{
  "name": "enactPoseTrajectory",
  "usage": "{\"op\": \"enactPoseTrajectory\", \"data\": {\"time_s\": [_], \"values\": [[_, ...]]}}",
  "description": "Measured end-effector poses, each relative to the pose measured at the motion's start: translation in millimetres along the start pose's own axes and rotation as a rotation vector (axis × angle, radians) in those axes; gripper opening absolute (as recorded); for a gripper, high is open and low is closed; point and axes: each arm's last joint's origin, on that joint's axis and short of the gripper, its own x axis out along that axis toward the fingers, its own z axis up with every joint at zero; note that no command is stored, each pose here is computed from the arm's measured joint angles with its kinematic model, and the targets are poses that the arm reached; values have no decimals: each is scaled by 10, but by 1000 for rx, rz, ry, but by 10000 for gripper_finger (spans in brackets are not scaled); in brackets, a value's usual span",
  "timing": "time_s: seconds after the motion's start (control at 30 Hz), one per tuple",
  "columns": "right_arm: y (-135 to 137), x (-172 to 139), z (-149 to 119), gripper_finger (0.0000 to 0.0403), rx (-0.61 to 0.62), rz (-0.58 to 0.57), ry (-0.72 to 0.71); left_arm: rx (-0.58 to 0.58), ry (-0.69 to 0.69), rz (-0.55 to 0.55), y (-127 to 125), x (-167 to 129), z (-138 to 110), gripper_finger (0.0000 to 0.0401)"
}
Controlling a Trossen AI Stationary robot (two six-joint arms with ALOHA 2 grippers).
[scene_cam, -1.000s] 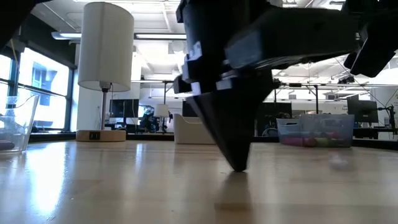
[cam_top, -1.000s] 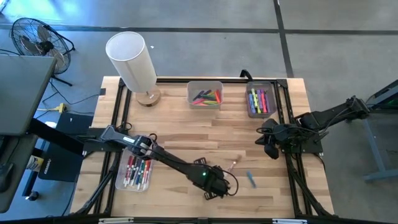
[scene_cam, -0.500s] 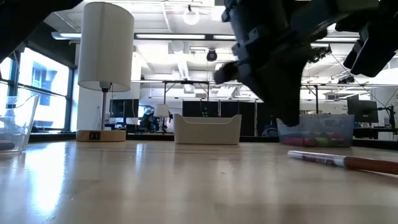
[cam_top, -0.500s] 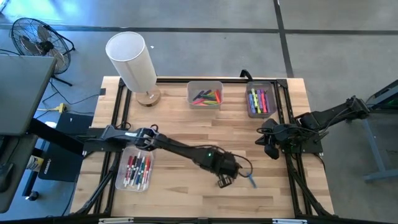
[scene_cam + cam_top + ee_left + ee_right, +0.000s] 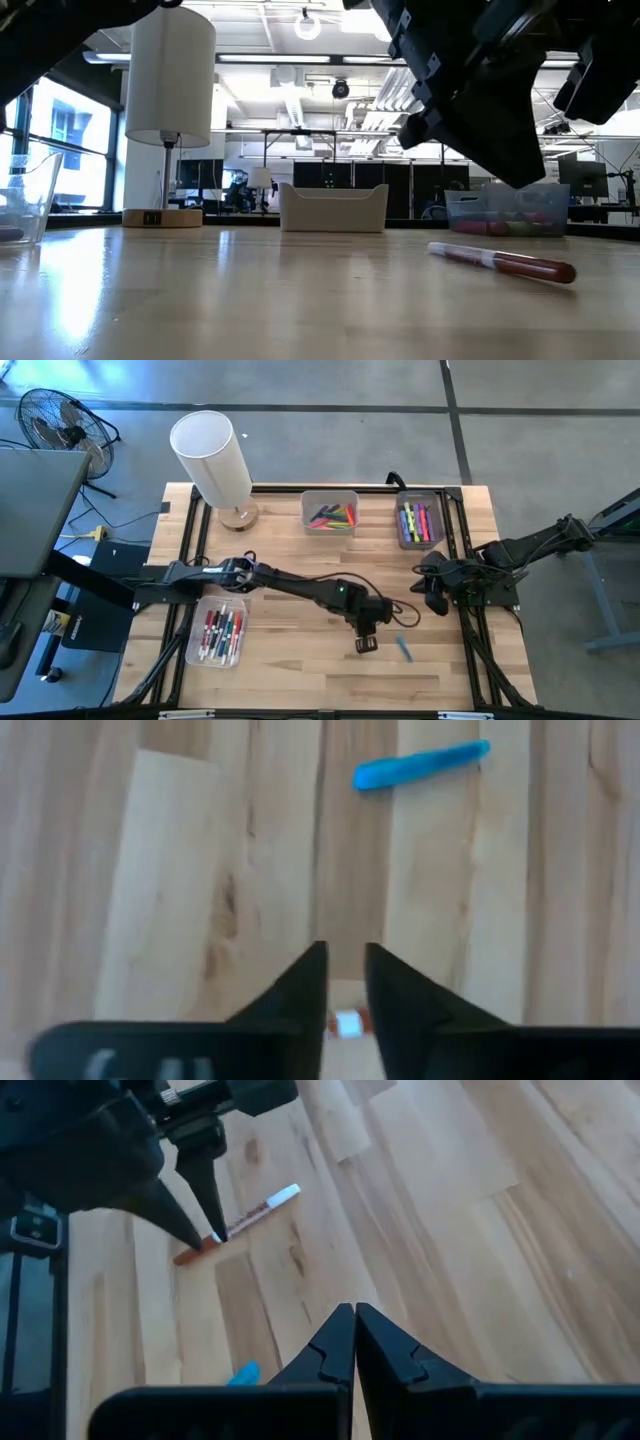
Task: Pick & Place Markers
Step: Put the blue pen into the white bin
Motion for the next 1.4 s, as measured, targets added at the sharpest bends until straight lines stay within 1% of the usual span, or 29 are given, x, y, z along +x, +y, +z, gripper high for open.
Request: {"op": "enactPoseTrajectory", "data": {"time_s": [0.1,0.17,0.27,0.33,0.47,0.57,0.63,0.7,0.77,0.87,0.97,1.07,1.13,1.23,1.33,1.4], "values": [[-6,0,5,2,22,-20,-17,48,21,-27,78,-7,17,114],[-10,0,8,1,28,-32,-28,116,54,-65,126,-11,11,148],[-16,-1,13,2,49,-52,-47,264,119,-68,165,-22,-45,191],[-21,-1,17,2,62,-69,-62,393,161,-37,180,-27,-90,209],[-30,-2,26,1,101,-100,-94,680,227,50,220,-41,-145,220],[-34,-3,29,2,126,-111,-108,874,301,62,229,-56,-203,220],[-35,-3,30,1,137,-111,-108,973,330,48,229,-55,-228,220],[-35,-3,30,1,152,-111,-110,1033,345,36,215,-24,-265,220],[-38,-4,33,2,165,-122,-122,1070,347,20,216,18,-291,220],[-45,-6,38,1,184,-141,-145,1096,328,-32,217,68,-310,221],[-48,-7,41,1,186,-150,-155,1122,349,-68,221,128,-376,220],[-51,-7,43,2,186,-160,-164,1161,375,-78,231,201,-458,206],[-53,-8,46,1,185,-168,-173,1172,382,-96,248,240,-508,188],[-57,-9,48,1,184,-180,-184,1148,394,-113,270,273,-548,153],[-61,-11,52,3,175,-194,-197,1075,394,-94,270,288,-553,108],[-61,-10,52,4,169,-196,-197,995,386,-76,271,300,-549,69]]}}
